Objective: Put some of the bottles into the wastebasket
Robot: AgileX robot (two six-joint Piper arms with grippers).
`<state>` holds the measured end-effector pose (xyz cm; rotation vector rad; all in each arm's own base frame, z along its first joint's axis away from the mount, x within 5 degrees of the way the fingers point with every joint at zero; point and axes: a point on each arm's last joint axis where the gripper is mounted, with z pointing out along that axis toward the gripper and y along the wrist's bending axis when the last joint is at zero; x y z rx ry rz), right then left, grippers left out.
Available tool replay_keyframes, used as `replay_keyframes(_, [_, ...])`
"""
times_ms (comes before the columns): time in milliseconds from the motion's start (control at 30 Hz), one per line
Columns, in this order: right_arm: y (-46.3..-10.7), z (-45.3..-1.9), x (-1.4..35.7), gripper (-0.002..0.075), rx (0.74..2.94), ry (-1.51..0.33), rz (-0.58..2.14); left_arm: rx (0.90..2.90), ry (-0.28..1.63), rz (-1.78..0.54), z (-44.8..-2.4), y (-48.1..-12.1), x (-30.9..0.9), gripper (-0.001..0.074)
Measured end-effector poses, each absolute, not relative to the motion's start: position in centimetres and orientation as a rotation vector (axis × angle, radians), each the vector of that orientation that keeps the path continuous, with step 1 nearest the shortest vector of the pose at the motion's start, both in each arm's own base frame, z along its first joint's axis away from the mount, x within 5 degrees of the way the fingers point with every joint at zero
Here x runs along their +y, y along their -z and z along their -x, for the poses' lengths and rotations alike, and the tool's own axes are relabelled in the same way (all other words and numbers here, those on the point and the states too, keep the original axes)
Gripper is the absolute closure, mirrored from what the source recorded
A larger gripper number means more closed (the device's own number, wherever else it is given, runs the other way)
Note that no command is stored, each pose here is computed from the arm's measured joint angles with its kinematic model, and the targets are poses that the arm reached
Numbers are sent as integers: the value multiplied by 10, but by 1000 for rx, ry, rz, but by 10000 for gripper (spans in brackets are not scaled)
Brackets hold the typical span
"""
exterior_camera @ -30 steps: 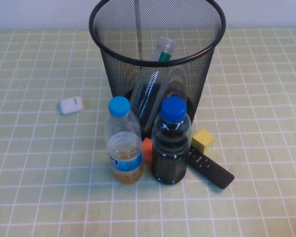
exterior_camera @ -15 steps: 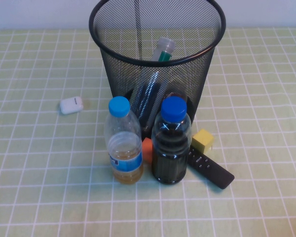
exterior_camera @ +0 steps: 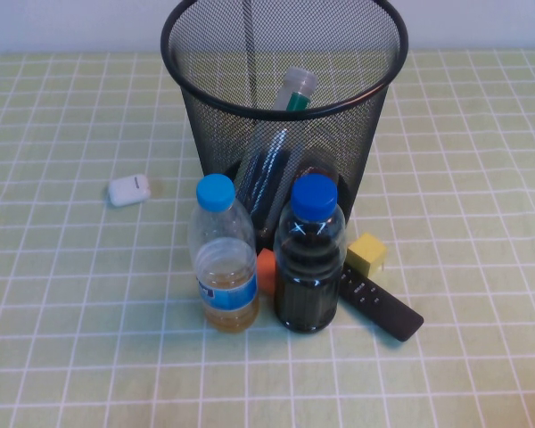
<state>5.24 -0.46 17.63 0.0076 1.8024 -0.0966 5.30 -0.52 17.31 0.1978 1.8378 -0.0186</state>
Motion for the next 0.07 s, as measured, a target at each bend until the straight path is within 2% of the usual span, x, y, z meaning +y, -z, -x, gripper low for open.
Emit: replay_keyframes(67, [-176,-52,-5,733,1802,97,-8,1838,19,-198,-53,-173,-5,739])
